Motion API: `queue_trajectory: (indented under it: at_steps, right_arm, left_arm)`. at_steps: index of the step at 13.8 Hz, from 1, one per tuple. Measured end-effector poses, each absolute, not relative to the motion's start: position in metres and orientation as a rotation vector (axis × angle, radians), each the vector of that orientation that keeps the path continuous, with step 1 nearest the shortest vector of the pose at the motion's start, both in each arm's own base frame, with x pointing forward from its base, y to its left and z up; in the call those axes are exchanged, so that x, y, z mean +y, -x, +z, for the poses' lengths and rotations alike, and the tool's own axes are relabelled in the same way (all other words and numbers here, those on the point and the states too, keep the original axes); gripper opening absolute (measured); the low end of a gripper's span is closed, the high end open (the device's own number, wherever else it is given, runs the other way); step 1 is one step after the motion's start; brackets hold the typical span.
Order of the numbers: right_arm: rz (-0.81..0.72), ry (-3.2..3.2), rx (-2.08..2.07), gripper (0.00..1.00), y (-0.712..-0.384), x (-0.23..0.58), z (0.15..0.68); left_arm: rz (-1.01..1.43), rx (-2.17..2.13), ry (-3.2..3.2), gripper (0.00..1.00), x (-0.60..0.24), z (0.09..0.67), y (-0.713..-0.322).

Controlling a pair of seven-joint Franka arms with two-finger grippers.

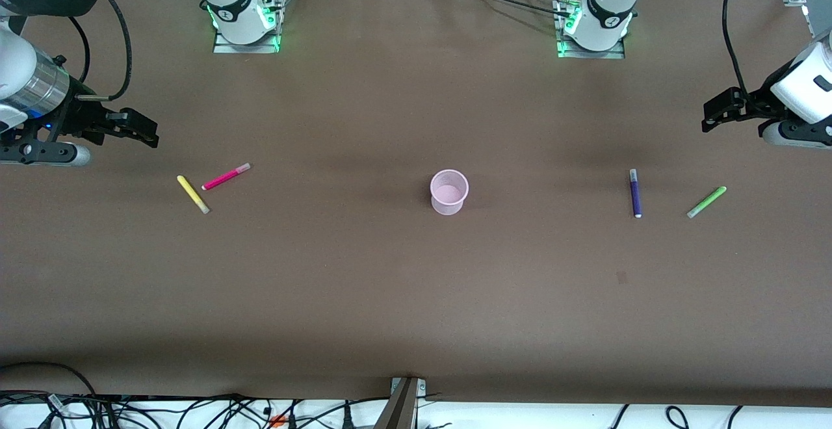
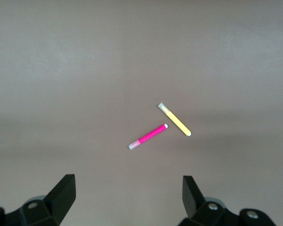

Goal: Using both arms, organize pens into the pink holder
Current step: 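Grasp the blue pen with the left gripper while the right gripper grasps the pink pen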

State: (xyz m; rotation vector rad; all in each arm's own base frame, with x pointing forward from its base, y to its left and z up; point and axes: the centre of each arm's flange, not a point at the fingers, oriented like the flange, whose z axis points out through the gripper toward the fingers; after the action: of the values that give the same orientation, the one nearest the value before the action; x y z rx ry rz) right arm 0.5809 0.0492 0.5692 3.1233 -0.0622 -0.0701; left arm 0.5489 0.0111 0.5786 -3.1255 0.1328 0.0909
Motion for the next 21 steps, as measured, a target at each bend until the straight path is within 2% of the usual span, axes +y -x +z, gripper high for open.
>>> queue_trajectory:
  at_steps: [9,12,16,20,21]
  right_arm:
    - [-0.117,-3.117,-0.151,1.0,-0.588,0.018,0.554]
    - [-0.181,-3.101,-0.283,1.0,-0.594,0.002,0.53]
    - [-0.244,-3.064,-0.462,1.0,-0.595,-0.016,0.485]
    - [-0.343,-2.979,-0.705,0.98,-0.579,-0.019,0.432]
    - [-0.341,-2.972,-0.73,0.91,-0.576,-0.019,0.416]
  left_arm:
    - [0.154,0.131,3.126,1.0,0.011,0.571,-0.547]
    - [0.429,0.114,3.11,1.0,0.017,0.53,-0.546]
    - [0.602,0.099,3.033,1.0,0.033,0.462,-0.565]
    - [0.531,0.086,3.049,1.0,0.051,0.361,-0.589]
    - [0.49,0.101,3.055,1.0,0.051,0.34,-0.589]
